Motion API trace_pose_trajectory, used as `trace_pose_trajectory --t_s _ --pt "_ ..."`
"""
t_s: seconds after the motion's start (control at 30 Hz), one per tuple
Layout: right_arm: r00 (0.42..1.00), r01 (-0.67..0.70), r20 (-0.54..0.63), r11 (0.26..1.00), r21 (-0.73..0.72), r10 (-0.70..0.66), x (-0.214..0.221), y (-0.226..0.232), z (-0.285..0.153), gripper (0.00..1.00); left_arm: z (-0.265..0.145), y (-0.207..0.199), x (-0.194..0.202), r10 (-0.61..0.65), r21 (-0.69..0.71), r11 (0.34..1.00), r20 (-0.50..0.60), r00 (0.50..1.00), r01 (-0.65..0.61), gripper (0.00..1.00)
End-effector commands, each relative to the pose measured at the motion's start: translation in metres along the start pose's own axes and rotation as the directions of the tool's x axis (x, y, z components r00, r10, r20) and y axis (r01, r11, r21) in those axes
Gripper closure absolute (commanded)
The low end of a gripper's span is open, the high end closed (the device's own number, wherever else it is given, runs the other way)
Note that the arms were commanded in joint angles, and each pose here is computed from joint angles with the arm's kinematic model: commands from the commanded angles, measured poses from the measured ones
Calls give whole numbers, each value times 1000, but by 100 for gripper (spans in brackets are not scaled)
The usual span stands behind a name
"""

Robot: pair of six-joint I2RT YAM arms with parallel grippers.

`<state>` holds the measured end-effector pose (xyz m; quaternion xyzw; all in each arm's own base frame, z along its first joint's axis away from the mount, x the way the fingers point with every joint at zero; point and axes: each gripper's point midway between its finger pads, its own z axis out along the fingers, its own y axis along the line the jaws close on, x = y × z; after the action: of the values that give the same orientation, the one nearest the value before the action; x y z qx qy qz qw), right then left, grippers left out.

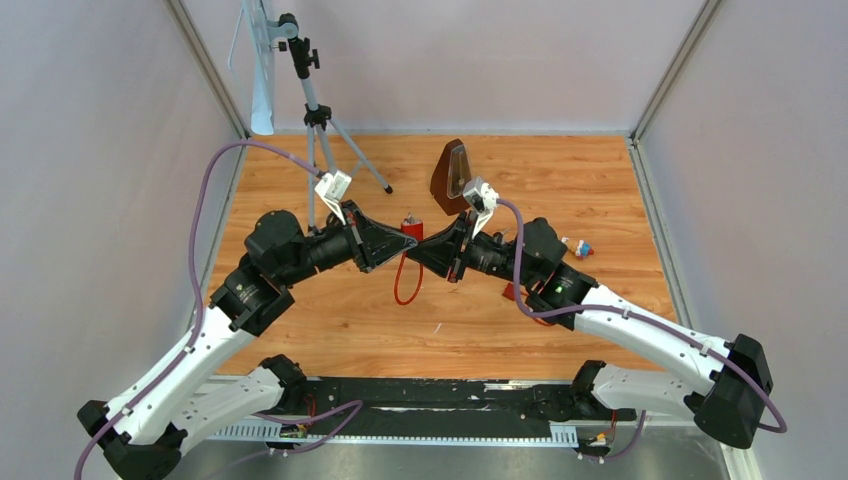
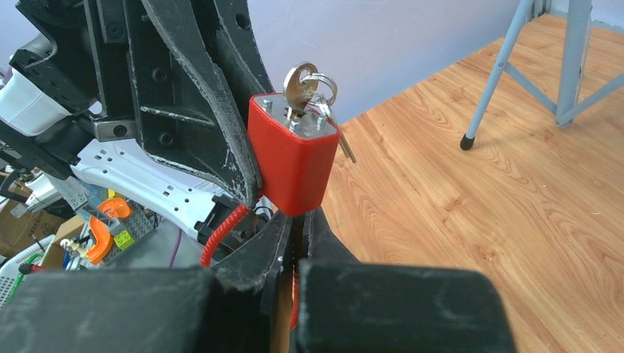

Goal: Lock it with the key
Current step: Lock the lock.

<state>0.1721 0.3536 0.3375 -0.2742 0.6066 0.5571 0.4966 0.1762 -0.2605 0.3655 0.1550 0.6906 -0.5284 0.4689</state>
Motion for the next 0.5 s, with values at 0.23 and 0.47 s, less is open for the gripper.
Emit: trace_pose_trajectory --t_s 0.23,0.47 --pt "985 54 167 996 -74 -41 -49 30 -7 100 -6 -1 -4 36 -15 999 -3 999 -36 100" --pt "984 64 174 992 -105 -45 -51 36 -5 100 -4 -2 3 41 5 999 -40 998 -41 100"
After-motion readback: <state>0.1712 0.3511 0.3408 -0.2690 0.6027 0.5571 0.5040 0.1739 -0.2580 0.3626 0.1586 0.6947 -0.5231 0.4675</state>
